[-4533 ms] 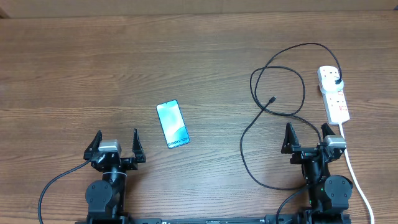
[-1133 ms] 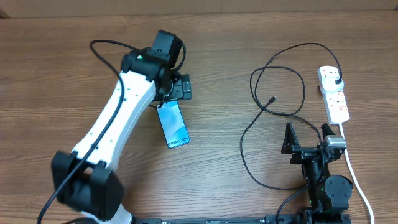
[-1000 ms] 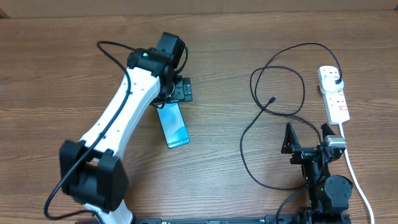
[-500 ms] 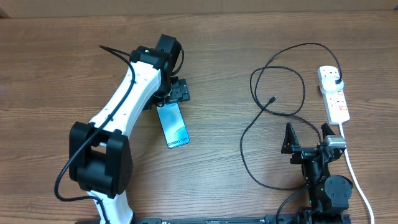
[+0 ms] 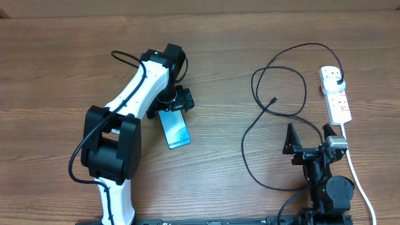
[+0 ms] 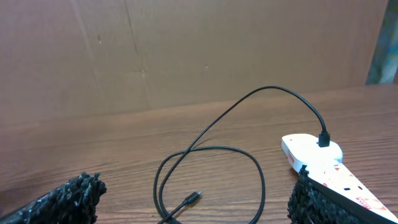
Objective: Plug charger to phone and switch on socket
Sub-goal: 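Lower the left gripper and grasp the phone's top edge, then lift the phone with the left gripper and tilt it upright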
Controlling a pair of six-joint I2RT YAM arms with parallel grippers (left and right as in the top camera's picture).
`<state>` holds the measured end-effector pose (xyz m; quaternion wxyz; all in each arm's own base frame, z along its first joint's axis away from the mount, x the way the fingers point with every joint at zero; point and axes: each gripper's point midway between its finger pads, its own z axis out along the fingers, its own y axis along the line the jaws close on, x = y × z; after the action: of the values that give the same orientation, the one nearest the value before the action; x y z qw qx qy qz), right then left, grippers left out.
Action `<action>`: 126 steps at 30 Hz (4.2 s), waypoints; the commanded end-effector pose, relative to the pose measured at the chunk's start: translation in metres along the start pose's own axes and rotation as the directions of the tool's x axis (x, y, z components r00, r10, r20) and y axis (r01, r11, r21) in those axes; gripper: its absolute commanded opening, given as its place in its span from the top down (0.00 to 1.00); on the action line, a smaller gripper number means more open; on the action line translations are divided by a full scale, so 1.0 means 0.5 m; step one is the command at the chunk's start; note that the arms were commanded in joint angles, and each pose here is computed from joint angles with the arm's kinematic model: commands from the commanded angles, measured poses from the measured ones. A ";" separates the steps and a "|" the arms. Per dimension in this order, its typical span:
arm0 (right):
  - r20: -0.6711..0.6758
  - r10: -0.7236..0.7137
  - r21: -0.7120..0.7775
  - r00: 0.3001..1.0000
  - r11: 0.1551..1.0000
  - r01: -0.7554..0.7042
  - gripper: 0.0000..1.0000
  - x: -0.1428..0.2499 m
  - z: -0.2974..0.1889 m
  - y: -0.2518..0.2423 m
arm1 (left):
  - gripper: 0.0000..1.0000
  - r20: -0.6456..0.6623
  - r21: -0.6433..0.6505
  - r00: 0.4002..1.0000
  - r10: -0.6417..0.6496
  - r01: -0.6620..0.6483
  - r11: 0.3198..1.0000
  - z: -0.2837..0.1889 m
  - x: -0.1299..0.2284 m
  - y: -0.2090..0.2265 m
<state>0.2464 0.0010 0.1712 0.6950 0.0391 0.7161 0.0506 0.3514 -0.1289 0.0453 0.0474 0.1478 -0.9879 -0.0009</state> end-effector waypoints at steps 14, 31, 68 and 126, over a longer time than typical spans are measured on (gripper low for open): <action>0.005 -0.002 0.007 1.000 1.000 0.002 0.00 0.003 0.000 -0.004 | 0.00 -0.051 -0.003 0.999 0.000 0.000 1.000 0.077 0.035 0.009; 0.005 -0.002 0.007 1.000 1.000 0.002 0.00 0.003 0.000 -0.004 | 0.06 -0.104 0.055 0.994 0.017 -0.011 0.998 0.141 0.075 0.003; 0.005 -0.002 0.007 1.000 1.000 0.002 0.00 0.003 0.000 -0.004 | 0.40 -0.049 0.052 0.994 0.099 -0.096 0.994 -0.017 0.023 -0.028; 0.005 -0.002 0.007 1.000 1.000 0.002 0.00 0.003 0.000 -0.004 | 0.44 -0.344 0.482 0.871 0.351 -0.157 0.862 -0.188 0.156 -0.060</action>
<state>0.2464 0.0010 0.1713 0.6952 0.0389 0.7160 0.0505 0.2892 -0.1739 0.1371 0.2343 0.0266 -0.9427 0.2361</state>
